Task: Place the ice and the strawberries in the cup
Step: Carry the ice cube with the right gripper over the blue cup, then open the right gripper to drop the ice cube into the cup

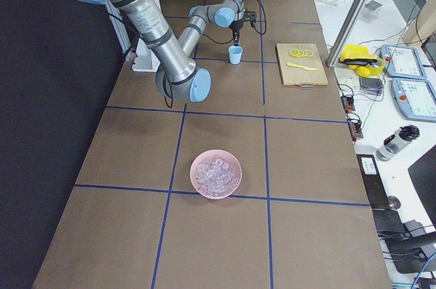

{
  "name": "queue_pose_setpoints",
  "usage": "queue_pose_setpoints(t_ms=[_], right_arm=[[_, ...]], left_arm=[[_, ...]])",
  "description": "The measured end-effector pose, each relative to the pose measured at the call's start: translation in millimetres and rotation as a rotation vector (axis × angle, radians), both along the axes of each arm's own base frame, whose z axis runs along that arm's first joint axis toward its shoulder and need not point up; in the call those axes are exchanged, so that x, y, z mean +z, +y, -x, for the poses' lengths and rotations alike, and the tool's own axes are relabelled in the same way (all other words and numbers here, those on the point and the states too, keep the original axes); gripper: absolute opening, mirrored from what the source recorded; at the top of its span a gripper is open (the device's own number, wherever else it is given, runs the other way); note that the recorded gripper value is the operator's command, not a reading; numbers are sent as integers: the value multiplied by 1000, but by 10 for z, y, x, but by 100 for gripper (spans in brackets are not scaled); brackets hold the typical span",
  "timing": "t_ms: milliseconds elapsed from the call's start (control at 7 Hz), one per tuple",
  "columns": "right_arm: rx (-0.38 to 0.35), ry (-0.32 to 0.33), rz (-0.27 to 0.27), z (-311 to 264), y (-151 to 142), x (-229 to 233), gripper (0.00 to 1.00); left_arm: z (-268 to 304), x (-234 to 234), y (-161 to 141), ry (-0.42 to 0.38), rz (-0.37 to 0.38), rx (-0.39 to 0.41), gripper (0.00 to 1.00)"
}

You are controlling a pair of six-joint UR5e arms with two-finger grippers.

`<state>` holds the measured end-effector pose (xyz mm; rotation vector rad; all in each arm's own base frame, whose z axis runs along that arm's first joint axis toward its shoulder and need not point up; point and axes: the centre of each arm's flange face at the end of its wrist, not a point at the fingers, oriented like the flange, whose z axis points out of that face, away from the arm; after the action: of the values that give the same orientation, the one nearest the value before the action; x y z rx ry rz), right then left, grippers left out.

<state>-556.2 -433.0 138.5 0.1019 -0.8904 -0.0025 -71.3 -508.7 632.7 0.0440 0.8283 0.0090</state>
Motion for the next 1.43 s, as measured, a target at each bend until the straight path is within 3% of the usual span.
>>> queue_pose_setpoints(t_ms=[429, 571, 714, 857, 1000, 1429], right_arm=[[-1, 13, 3, 70, 49, 34, 3], [-1, 19, 6, 75, 49, 75, 8], [0, 23, 8, 77, 47, 103, 47], [1, 25, 8, 73, 39, 112, 76], [3, 25, 7, 71, 35, 113, 89], [12, 30, 0, 65, 27, 125, 94]], left_arm=[[0, 9, 3, 0, 2, 0, 100], [0, 3, -3, 1, 1, 0, 100], [-1, -4, -7, 1, 0, 0, 100], [-1, -8, -9, 2, -1, 0, 100], [-1, -9, -10, 2, -1, 0, 100], [-1, -4, -10, 2, 0, 0, 100]])
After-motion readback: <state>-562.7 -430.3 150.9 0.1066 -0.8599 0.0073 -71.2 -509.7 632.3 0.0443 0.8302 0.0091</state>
